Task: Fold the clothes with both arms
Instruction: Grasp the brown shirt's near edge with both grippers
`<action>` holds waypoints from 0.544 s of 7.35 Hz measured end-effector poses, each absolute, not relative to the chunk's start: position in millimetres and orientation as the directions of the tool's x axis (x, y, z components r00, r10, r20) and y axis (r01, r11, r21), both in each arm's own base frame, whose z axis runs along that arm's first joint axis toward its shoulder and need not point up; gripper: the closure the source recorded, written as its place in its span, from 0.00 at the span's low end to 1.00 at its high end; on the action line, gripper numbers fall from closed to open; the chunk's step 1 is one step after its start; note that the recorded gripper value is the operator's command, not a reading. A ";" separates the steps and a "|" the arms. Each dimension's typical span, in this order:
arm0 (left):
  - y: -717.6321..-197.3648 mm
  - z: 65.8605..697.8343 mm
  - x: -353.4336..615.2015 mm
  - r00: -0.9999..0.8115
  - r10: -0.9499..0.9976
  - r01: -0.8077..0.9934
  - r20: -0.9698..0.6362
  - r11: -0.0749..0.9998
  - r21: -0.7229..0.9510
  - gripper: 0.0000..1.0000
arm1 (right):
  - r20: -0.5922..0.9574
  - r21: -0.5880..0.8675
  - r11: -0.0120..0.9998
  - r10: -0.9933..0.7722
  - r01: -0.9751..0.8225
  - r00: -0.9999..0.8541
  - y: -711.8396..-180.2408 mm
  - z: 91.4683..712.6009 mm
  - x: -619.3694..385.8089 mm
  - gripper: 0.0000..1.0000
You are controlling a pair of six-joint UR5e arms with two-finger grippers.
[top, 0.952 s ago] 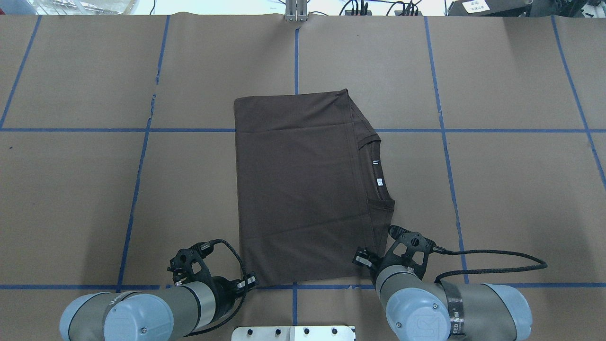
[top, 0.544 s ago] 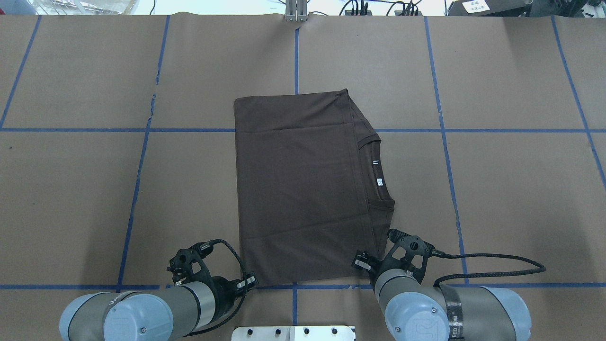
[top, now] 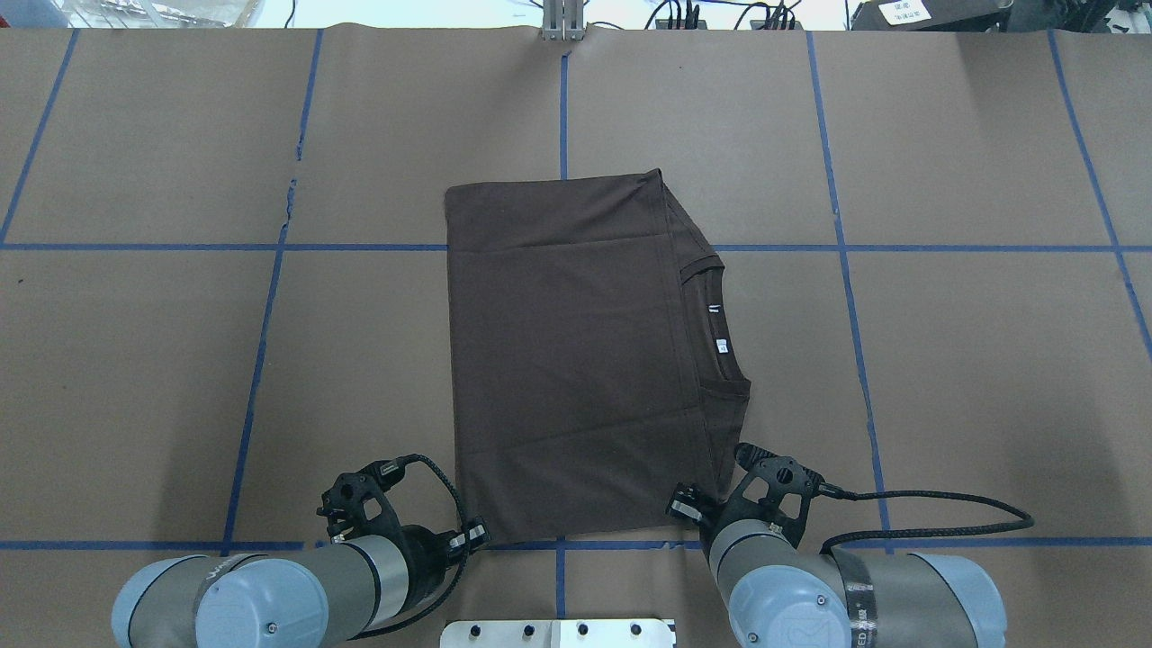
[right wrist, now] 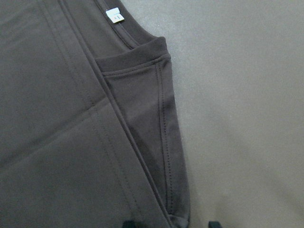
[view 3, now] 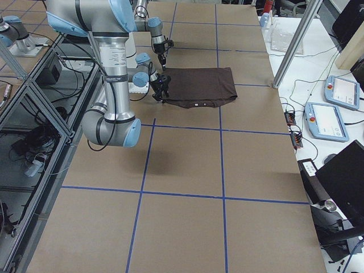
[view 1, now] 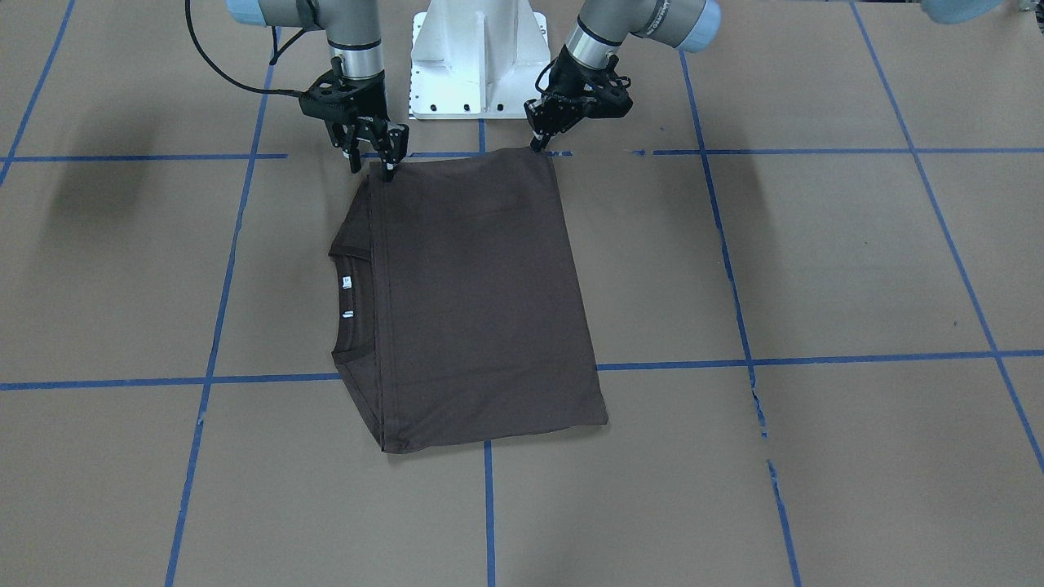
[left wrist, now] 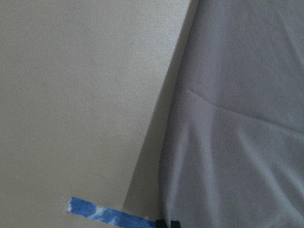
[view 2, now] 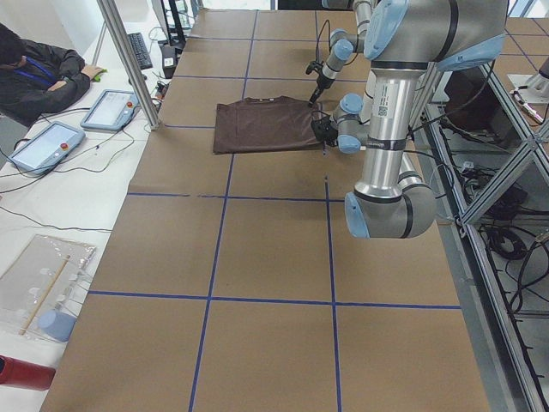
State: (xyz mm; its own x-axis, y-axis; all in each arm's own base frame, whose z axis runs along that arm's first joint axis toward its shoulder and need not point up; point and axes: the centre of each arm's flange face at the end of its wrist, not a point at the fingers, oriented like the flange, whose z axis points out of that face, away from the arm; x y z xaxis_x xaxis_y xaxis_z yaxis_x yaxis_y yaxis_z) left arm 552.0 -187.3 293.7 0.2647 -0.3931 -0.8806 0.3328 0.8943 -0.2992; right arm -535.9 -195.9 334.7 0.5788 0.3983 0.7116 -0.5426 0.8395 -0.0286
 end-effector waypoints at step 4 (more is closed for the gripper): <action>-187.2 294.3 551.7 0.266 -0.394 0.333 -0.880 0.894 -0.299 1.00 | 0.717 -0.048 0.825 0.421 -0.563 0.556 -196.7 331.0 -536.6 1.00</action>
